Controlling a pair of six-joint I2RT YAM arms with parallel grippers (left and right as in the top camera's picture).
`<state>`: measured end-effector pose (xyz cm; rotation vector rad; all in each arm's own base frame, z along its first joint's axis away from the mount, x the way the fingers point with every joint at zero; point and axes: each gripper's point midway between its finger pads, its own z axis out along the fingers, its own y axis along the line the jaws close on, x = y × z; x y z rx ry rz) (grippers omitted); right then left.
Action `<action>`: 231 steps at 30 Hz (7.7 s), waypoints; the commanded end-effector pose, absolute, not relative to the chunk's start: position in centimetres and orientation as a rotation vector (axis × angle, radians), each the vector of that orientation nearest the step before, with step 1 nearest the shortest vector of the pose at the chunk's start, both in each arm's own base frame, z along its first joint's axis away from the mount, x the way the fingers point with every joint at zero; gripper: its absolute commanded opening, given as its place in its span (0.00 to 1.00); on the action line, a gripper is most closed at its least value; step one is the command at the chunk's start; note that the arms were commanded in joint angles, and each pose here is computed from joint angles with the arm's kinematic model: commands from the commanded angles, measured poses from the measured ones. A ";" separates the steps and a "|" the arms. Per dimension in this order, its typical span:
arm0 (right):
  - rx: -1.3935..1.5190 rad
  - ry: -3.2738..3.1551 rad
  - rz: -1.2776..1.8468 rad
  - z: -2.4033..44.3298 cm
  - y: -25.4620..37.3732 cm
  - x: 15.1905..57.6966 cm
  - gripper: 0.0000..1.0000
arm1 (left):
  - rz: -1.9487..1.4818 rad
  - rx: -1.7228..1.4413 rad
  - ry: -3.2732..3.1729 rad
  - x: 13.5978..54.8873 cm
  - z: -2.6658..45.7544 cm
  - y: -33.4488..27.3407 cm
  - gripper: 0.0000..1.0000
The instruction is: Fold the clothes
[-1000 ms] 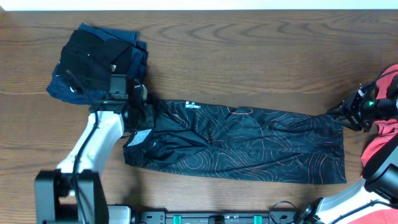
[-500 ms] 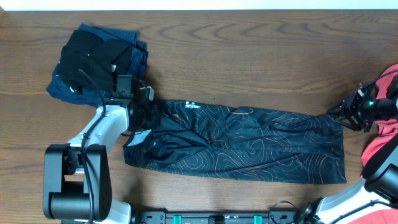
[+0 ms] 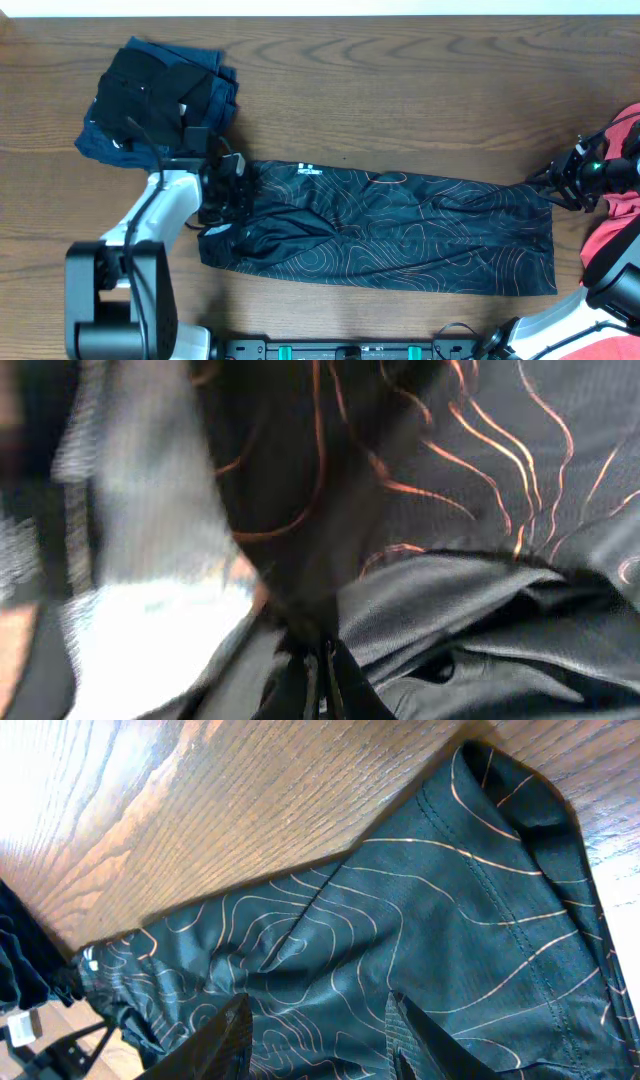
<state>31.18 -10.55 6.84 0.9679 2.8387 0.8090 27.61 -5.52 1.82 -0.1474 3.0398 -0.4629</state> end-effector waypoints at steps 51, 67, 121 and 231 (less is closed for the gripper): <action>1.286 2.688 0.260 -0.1 -17.3 29.9 0.01 | -0.213 -0.160 2.921 30.0 4.6 -1.9 0.08; 1.202 2.849 0.394 -0.9 -13.8 27.3 0.32 | -0.310 -0.162 2.964 28.9 3.4 -3.1 0.39; 1.056 2.603 0.473 2.4 -16.9 33.1 0.47 | -0.475 -0.243 2.969 31.1 1.2 -3.6 0.61; 1.583 2.697 0.589 2.2 -15.5 23.3 0.01 | -0.203 -0.192 3.191 19.3 3.7 -3.7 0.06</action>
